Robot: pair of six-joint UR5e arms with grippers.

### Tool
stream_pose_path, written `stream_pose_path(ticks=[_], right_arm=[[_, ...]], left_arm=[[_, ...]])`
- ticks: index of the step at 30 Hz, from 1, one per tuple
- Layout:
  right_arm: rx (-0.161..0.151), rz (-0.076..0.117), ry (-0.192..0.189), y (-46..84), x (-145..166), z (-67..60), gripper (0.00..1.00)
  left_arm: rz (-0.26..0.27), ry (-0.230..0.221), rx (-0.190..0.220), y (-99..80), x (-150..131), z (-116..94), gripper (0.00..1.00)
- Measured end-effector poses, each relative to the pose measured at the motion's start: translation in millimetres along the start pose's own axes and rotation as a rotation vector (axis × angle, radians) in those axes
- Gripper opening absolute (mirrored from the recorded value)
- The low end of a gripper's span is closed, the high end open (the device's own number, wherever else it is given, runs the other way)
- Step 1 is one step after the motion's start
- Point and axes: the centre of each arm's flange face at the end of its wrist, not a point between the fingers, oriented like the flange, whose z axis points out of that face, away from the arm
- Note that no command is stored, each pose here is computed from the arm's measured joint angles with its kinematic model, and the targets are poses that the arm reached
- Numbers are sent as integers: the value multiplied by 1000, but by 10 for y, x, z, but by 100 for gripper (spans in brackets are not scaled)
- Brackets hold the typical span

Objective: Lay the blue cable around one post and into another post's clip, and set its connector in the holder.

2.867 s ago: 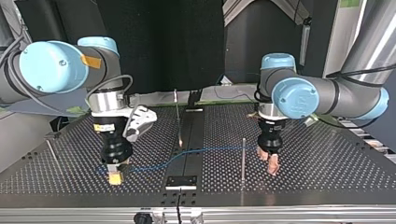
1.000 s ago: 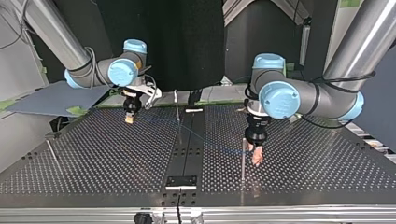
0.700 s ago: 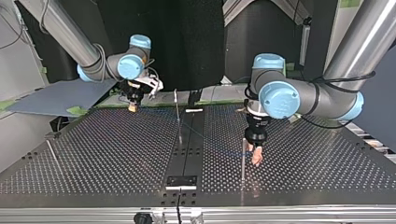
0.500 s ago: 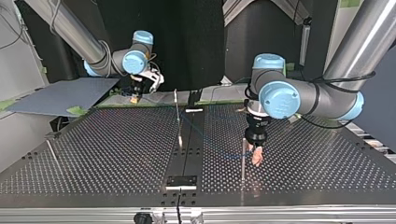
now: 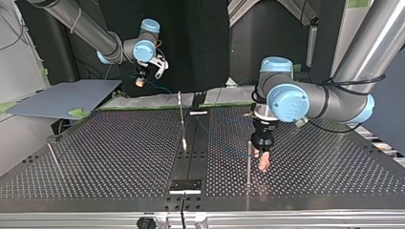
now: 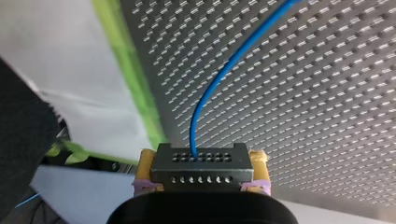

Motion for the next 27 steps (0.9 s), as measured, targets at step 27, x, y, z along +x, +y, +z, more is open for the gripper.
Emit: stream_pose_path(ticks=[27], right_arm=[[1,-152,-154,703,-1594,-126,2]], left_arm=[[-28,-31,-60,346,-128,121,100]])
